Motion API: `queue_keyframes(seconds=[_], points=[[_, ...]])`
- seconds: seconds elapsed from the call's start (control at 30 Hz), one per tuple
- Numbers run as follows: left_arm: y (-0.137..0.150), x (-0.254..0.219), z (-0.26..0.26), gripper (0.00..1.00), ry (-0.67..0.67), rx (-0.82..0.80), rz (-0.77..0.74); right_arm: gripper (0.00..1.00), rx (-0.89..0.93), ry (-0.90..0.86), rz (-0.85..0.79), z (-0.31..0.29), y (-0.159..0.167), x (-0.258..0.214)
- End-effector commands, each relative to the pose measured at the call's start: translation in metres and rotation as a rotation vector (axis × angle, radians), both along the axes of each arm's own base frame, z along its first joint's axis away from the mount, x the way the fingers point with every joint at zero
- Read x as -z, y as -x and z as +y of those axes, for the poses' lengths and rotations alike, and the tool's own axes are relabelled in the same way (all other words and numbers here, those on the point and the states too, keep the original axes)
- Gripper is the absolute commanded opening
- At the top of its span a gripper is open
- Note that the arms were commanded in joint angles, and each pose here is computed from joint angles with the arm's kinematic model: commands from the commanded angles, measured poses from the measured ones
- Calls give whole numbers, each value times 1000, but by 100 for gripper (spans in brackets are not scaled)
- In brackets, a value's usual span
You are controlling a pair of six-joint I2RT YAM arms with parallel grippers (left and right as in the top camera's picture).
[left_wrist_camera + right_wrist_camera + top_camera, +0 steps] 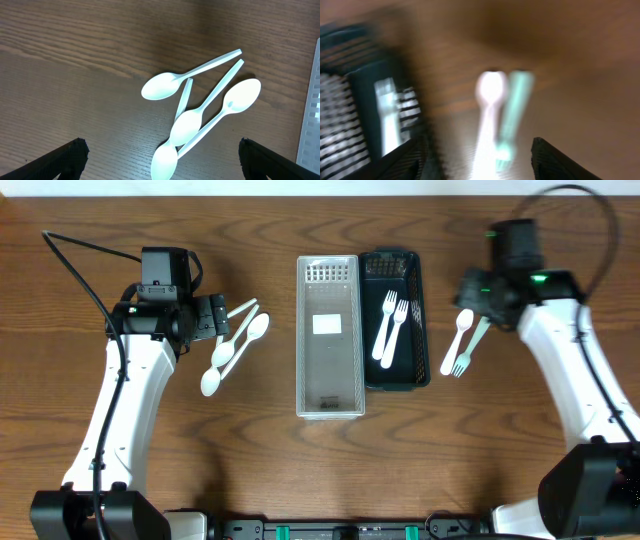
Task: Pack container
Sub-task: 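Place the second white fork into the green basket, then grasp the mint-green fork with the right gripper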
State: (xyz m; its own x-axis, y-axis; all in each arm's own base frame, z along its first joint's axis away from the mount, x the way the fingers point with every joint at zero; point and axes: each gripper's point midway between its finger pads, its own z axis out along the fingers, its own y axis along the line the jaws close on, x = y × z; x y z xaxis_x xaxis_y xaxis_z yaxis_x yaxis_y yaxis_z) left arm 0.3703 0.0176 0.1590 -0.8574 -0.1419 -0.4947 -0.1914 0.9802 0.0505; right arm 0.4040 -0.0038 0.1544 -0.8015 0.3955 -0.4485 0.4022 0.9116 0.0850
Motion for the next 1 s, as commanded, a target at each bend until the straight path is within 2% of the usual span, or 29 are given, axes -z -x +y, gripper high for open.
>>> queue_keyframes(seconds=[0.0,0.4,0.67,0.73,0.97], points=[[-3,-4,4,98,-22,2,-7,65,159,29,99,-42,14,31],[-3,-4,4,98,-21,2,-7,60,240,-34,295,-43,19,119],[-3,-4,4,98,-22,2,-7,58,142,-111,325,-26,7,156],[-3,-4,5,98,-22,1,-7,54,143,-111,338,-26,8,161],[-3,-4,5,98,-22,2,-7,25,159,-95,379,-29,19,170]])
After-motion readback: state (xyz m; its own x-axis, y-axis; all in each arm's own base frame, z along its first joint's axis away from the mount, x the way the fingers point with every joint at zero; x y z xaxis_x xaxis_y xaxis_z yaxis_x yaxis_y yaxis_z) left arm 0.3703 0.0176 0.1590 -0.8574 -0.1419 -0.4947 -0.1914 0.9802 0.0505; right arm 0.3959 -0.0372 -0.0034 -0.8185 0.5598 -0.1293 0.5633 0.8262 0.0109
